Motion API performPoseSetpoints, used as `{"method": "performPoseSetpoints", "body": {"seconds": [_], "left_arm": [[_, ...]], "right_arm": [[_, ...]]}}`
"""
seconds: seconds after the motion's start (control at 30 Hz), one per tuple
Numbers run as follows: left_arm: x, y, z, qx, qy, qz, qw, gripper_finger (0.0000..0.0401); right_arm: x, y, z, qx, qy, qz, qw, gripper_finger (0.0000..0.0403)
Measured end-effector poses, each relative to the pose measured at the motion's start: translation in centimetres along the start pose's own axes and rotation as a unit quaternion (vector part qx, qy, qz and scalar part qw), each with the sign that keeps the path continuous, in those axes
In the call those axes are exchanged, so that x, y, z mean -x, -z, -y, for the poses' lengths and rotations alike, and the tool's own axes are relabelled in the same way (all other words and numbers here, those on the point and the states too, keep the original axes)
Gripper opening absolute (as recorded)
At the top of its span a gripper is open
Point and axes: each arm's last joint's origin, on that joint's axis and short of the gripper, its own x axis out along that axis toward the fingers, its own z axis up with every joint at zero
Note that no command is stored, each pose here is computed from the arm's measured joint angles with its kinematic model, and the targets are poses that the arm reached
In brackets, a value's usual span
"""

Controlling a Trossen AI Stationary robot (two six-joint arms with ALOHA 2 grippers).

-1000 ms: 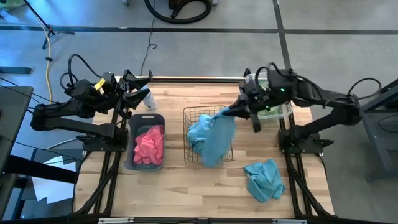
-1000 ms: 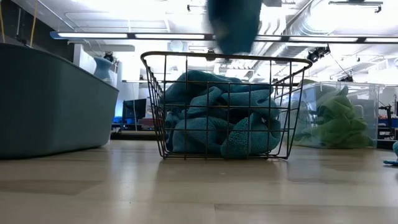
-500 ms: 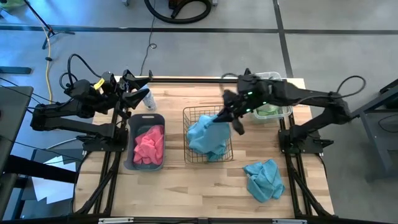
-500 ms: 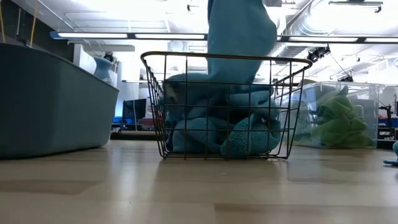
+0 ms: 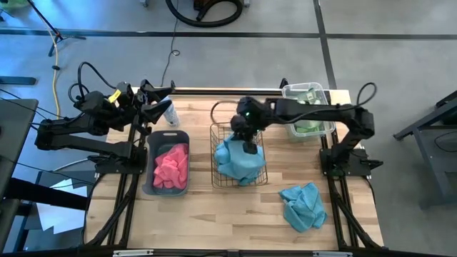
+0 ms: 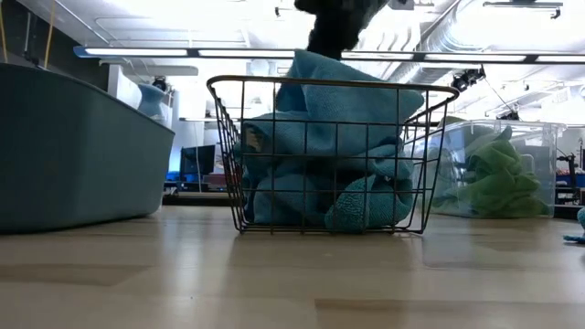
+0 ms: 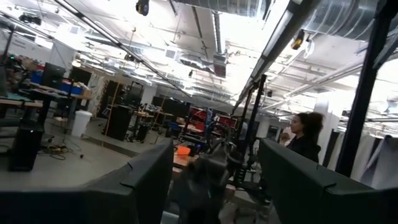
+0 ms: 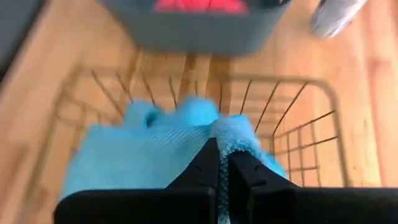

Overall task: Sort microfiber towel by color & place in baskets
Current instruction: Put the blue towel into the wire basket

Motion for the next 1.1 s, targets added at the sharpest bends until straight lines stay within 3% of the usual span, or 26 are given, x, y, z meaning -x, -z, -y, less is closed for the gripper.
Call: {"method": "performPoseSetpoints", "body": {"seconds": [0.2, 0.63, 0.93, 1.1], "left_arm": [[0.0, 0.0, -0.1, 0.000, -0.010, 0.002, 1.000, 0.0225], [0.0, 0.0, -0.1, 0.001, -0.010, 0.002, 1.000, 0.0225], [0.0, 0.2, -0.1, -0.001, -0.012, -0.007, 1.000, 0.0225], [0.0, 0.3, -0.1, -0.003, -0.013, -0.012, 1.000, 0.0225]], "right_arm": [[-3.1, 1.7, -0.5, 0.061, 0.008, -0.101, 0.993, 0.0000], [-10.7, 4.8, 0.2, 0.049, -0.007, -0.199, 0.979, 0.0000], [-11.8, 5.2, 0.4, 0.013, 0.009, -0.209, 0.978, 0.0012], [-11.9, 5.2, 0.3, 0.016, 0.006, -0.207, 0.978, 0.0059]]}}
